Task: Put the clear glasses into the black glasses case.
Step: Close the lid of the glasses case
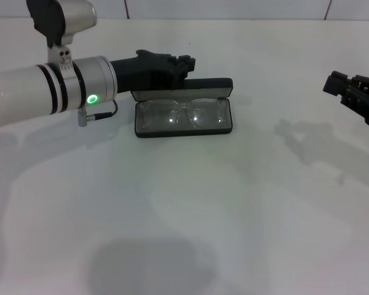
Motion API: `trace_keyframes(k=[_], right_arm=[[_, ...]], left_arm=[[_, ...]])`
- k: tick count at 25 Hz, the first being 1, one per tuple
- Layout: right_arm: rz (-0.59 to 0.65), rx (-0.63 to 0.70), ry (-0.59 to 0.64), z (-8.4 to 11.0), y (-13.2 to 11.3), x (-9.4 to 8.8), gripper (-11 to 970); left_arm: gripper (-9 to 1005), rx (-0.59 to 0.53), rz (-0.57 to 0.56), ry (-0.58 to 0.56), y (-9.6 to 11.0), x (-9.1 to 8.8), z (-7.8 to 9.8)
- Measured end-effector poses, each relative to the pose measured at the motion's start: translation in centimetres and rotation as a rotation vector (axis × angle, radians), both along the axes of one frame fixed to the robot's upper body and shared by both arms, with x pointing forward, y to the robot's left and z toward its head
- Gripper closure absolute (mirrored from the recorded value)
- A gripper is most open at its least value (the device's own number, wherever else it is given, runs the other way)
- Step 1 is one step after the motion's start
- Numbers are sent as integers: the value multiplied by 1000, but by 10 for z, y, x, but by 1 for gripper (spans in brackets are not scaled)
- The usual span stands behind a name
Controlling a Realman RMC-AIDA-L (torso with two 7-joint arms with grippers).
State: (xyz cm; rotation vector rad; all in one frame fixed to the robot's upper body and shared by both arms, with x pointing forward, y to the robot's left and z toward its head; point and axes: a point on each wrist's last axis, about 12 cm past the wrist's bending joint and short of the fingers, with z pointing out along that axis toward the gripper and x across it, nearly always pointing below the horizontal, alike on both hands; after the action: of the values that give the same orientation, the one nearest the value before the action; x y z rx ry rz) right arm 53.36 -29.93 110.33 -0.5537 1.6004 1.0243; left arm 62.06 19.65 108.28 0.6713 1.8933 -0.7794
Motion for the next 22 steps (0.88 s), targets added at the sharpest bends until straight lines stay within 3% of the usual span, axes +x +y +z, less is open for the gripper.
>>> trace_keyframes(k=[22], right_arm=[[36,-1,22,-2,14,11,772]], left_arm=[[911,2,23,117,8,-26,-34]])
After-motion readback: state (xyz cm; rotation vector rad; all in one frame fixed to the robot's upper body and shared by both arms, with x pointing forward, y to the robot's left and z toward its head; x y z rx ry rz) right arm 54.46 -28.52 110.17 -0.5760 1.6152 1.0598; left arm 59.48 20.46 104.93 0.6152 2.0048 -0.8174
